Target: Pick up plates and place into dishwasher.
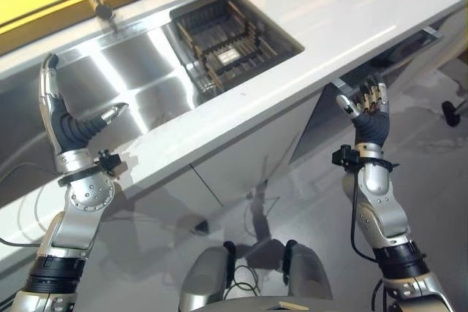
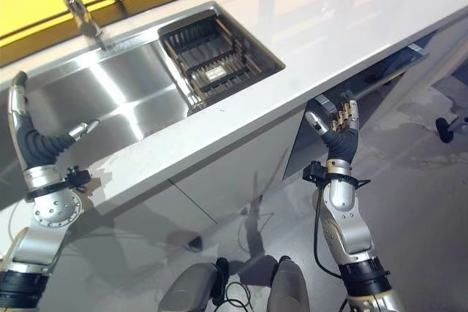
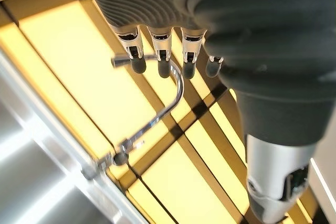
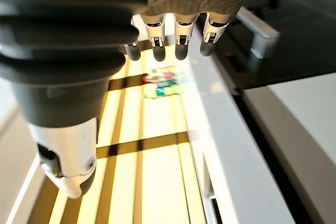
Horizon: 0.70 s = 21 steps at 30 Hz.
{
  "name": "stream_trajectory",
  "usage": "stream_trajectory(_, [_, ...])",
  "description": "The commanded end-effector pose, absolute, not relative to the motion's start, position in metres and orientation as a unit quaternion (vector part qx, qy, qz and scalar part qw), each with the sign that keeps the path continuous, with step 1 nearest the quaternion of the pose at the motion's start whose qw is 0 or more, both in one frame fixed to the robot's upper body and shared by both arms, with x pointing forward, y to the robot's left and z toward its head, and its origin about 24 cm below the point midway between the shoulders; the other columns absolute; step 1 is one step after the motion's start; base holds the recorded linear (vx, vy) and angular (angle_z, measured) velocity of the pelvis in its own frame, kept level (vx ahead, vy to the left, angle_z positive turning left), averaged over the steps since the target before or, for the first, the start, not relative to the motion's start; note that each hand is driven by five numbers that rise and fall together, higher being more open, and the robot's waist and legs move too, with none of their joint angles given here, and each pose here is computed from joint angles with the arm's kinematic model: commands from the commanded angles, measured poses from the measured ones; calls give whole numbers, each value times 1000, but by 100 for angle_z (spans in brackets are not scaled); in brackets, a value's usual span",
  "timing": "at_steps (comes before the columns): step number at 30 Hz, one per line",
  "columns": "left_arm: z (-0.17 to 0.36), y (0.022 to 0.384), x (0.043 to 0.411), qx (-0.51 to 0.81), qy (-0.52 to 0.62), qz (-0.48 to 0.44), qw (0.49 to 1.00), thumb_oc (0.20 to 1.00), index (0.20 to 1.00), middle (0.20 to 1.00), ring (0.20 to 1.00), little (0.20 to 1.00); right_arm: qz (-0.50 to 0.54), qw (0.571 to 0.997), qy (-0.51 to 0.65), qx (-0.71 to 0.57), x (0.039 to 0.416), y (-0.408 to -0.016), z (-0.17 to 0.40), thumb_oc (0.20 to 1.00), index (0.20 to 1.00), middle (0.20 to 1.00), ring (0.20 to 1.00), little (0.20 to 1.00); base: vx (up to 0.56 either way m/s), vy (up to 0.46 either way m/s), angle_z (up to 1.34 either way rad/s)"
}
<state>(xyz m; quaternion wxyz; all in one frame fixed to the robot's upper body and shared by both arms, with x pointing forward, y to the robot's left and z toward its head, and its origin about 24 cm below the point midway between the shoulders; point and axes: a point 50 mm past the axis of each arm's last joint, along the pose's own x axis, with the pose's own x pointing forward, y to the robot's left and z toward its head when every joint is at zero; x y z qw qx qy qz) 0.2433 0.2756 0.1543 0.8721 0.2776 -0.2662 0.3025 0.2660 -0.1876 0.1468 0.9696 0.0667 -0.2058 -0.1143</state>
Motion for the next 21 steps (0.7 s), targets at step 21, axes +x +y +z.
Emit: stream_trajectory(21, [160,202,249,13,-249,45,967,1000,1000,1000,1000,1000,12,956,-294,-13,246,-179,189,1000,1000,1000,1000,1000,85,-79,65])
